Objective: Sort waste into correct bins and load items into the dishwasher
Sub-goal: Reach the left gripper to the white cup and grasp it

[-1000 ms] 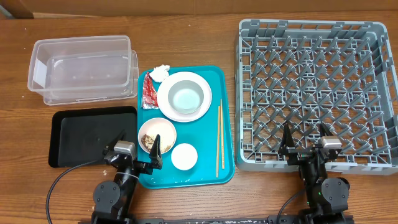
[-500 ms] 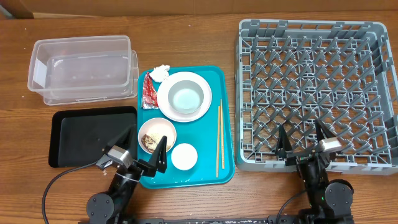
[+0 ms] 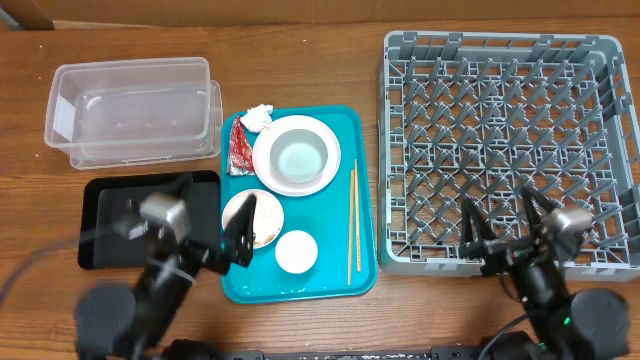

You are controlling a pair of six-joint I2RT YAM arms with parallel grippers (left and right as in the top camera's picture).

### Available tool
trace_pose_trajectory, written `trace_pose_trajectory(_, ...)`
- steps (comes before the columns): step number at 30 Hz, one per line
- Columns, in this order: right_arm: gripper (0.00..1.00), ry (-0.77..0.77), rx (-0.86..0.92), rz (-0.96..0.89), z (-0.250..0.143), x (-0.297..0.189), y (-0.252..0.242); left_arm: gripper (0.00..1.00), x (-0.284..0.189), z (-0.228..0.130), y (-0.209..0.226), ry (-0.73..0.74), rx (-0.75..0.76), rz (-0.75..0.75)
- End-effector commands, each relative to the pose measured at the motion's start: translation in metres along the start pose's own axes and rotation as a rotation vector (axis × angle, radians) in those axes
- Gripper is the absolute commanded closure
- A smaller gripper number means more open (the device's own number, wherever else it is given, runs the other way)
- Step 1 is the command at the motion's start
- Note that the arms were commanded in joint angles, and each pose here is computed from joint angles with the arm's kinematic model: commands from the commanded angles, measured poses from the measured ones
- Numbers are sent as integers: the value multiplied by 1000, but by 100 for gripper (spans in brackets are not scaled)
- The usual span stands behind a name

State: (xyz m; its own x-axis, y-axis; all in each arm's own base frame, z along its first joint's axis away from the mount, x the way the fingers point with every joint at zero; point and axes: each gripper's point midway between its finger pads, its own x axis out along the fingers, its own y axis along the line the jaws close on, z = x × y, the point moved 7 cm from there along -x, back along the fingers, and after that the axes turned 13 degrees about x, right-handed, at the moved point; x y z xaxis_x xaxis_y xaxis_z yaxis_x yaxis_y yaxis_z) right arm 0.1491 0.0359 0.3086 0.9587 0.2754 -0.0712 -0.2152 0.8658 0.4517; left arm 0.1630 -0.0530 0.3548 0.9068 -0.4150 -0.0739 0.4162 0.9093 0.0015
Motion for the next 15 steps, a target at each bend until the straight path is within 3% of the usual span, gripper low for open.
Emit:
trace_pose_trajectory(1,0,110,36,-8,27,9,17,0,19,35,-4,90,31,-102)
trace_pose_trajectory(6,0,342,82,-62,47,32,29,0,40,61,-13,215,-26,-265)
trace_pose_trajectory(10,0,447,111,-53,53,49,36,0,48,64,-32,239,-113,-522)
trace_pose_trajectory(15,0,538,151,36,44,60,43,3,59,35,-28,409,-207,-505)
